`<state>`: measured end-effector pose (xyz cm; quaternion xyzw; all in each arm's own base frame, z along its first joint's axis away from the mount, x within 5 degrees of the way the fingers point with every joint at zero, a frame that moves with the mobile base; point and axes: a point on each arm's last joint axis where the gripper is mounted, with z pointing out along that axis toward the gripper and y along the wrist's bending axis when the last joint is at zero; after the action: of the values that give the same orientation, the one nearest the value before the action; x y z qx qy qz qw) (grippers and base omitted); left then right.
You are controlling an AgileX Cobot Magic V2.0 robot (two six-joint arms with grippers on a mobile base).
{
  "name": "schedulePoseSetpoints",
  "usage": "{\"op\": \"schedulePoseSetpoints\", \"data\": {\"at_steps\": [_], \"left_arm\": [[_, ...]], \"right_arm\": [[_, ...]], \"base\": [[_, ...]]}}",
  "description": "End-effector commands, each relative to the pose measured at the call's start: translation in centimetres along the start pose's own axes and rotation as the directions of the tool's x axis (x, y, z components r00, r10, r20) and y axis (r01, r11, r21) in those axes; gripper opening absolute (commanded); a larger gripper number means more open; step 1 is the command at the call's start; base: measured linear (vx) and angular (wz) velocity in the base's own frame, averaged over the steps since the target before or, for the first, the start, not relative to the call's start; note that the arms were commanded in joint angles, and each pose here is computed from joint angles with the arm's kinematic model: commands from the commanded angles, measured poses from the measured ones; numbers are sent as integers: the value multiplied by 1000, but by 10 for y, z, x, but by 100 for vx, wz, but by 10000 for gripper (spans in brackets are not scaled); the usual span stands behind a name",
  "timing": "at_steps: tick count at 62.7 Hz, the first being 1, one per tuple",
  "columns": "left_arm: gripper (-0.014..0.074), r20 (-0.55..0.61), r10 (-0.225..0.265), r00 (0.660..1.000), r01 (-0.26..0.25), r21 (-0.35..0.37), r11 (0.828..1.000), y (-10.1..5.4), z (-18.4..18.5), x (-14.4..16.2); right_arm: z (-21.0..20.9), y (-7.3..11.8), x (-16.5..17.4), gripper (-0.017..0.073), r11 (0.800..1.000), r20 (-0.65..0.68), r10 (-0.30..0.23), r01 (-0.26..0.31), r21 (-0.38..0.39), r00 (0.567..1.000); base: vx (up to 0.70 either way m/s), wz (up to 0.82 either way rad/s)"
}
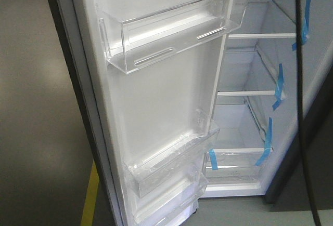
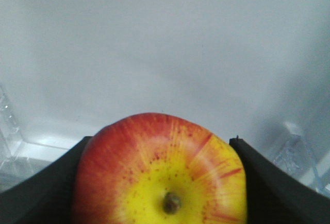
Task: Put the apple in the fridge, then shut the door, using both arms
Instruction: 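Raise the right gripper with the apple over the upper door bin, then lower the apple into the upper door bin and open the right gripper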
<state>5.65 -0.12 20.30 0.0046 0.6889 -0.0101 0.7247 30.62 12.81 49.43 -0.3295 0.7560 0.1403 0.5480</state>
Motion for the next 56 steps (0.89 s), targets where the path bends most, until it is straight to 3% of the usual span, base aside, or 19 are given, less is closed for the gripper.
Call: {"op": "schedulePoseSetpoints", "data": {"at_steps": [1, 5, 31, 56], "left_arm": [[-6, 69, -9, 998, 9, 0, 1000, 0, -1, -1], [-6, 69, -9, 998, 9, 0, 1000, 0, -1, -1], [-6, 69, -9, 998, 9, 0, 1000, 0, -1, -1], [-6, 69, -9, 998, 9, 0, 1000, 0, -1, -1]], "right_arm": [[-4, -4, -25, 370, 998, 131, 15, -23, 58, 991], [6, -8, -28, 370, 997, 136, 37, -45, 55, 990], [49, -22, -20, 382, 996, 112, 57, -64, 61, 992], [46, -24, -16, 596, 990, 60, 100, -106, 90, 993]], "base": [[0, 0], [0, 0], [0, 0], [0, 0]]}}
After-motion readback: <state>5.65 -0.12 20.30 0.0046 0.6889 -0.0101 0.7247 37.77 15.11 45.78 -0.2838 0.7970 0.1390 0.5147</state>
